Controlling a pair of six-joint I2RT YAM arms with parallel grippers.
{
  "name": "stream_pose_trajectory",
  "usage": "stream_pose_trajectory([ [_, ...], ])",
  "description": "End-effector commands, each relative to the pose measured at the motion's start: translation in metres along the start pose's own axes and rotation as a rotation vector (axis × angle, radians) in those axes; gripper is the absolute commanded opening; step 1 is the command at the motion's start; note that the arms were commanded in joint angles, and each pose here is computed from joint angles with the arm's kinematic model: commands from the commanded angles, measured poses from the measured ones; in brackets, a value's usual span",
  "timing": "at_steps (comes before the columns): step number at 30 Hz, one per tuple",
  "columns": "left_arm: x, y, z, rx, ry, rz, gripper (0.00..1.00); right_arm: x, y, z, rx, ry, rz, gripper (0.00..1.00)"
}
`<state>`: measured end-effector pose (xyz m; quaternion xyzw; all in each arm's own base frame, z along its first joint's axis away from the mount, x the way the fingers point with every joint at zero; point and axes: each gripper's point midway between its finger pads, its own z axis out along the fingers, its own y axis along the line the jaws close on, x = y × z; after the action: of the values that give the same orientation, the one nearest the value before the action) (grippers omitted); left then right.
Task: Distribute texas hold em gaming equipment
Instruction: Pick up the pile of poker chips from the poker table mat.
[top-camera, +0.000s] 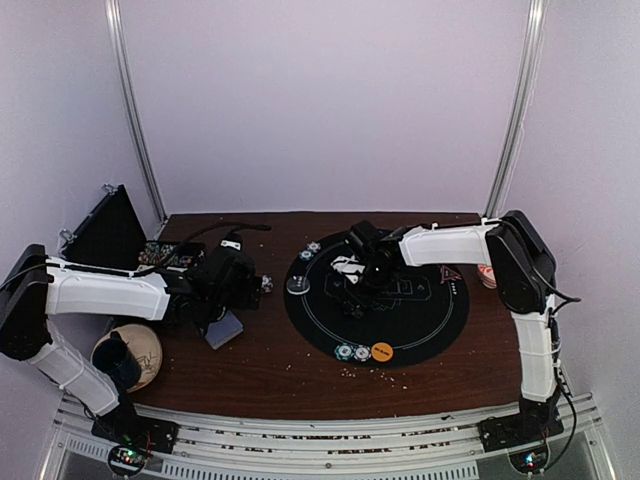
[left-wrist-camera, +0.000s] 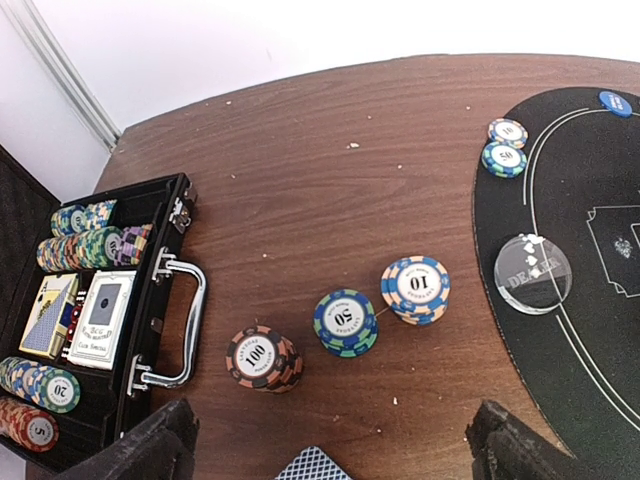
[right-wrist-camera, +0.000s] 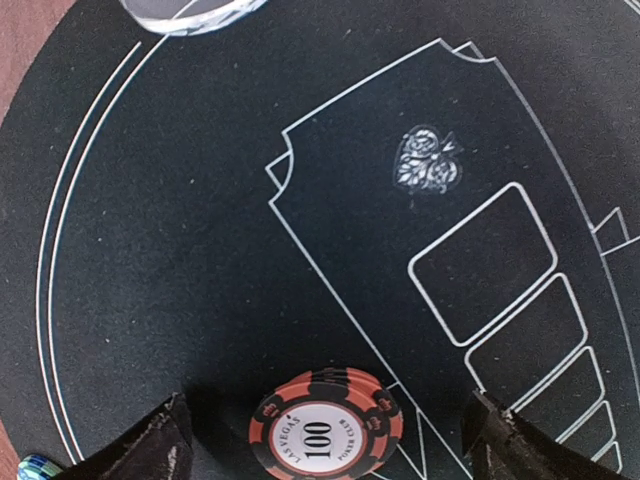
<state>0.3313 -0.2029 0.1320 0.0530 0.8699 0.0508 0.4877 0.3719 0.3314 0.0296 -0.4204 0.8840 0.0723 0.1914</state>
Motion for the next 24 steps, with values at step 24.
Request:
stream_pose_trajectory([
  [24, -0.003, 0.0, 0.004, -0.011, -0.022, 0.011, 0.98, 0.042, -0.006, 0.019, -0.02, 0.132, 0.023, 0.72],
])
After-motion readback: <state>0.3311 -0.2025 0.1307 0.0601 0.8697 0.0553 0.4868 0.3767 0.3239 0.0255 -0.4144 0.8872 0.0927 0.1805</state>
